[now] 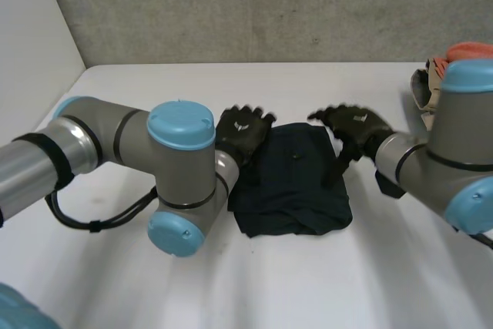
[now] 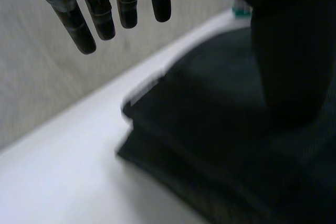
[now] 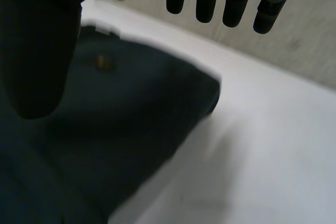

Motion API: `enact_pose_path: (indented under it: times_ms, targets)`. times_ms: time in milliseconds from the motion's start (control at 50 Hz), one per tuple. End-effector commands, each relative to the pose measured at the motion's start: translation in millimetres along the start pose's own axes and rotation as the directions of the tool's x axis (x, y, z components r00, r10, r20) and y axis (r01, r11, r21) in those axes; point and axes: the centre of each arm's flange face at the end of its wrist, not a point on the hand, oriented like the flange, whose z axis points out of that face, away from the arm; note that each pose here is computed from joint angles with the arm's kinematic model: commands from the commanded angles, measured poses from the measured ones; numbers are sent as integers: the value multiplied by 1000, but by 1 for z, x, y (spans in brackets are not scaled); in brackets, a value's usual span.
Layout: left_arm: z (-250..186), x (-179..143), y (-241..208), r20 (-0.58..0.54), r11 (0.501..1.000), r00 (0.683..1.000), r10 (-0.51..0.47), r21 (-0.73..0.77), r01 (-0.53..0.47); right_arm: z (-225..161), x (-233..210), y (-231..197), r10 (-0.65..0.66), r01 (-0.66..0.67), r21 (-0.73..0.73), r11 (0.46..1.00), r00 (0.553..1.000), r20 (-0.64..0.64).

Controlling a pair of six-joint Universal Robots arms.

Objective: Fold the laundry.

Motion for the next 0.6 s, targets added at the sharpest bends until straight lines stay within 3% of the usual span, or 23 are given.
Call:
enact_pose_path:
  times_ms: [20,160,320,460,600]
  targets:
    - [-7,-3,29,3,986,1000,17,-165,-16,25,0,45,-94,95,-119,988,996,12]
    - [-11,-2,23,-11,985,1000,13,-170,-15,20,10,34,-207,197,-110,974,975,-86]
    - [-37,-22,-66,9,998,1000,-7,60,7,-21,6,-19,-249,267,81,960,951,-182]
    - [-54,-28,-122,-156,963,988,20,269,23,-59,-35,3,-289,306,131,943,948,-133]
    - [-69,-17,-139,-406,955,910,80,292,47,-73,-77,46,-328,329,126,936,944,-28]
